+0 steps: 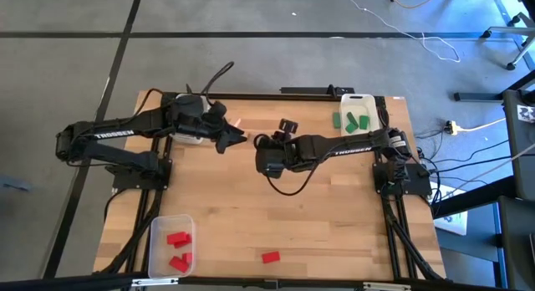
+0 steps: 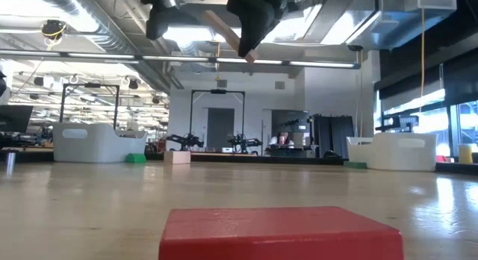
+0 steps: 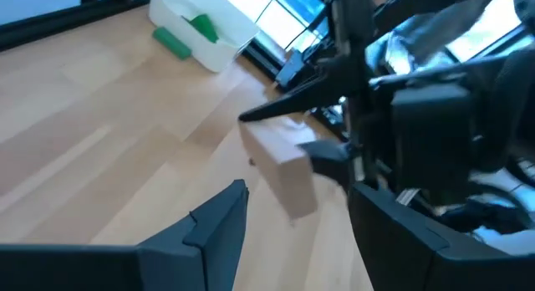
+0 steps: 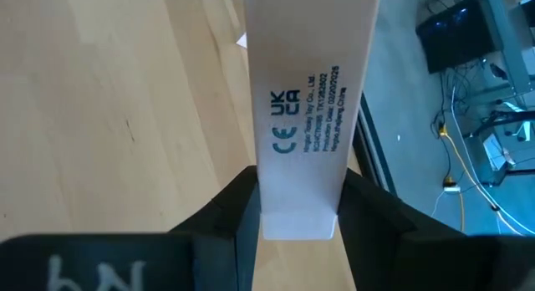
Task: Sort & place blocks by color
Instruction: Put the brown block into the transparent bin
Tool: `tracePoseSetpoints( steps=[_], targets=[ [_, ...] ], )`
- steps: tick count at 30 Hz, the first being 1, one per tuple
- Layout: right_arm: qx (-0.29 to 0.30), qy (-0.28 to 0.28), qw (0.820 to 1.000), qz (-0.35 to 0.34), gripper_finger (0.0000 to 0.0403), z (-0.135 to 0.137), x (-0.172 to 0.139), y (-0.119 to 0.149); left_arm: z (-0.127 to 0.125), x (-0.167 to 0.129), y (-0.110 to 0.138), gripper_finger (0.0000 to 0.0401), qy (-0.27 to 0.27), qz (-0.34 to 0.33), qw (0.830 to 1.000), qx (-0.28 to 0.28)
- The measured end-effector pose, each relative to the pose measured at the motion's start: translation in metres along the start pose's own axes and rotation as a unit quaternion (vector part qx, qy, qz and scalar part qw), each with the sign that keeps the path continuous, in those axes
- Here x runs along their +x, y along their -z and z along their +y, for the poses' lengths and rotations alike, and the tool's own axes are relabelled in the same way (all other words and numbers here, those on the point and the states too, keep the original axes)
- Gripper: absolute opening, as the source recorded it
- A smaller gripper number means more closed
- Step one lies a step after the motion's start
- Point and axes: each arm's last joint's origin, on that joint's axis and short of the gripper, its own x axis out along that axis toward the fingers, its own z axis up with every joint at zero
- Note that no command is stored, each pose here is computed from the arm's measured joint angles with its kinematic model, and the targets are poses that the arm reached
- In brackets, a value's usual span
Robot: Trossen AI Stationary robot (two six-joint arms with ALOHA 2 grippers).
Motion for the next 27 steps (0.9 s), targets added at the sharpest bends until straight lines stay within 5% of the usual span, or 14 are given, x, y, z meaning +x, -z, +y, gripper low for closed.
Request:
tracePoseSetpoints(
  steps=[27],
  targets=[
    [0.000,0.002,1.000,0.008,0.0127,-0.011,0.009,-0.002,-0.011,0.017,0.013,0.0199,-0.079,-0.047,0.996,0.003]
  ],
)
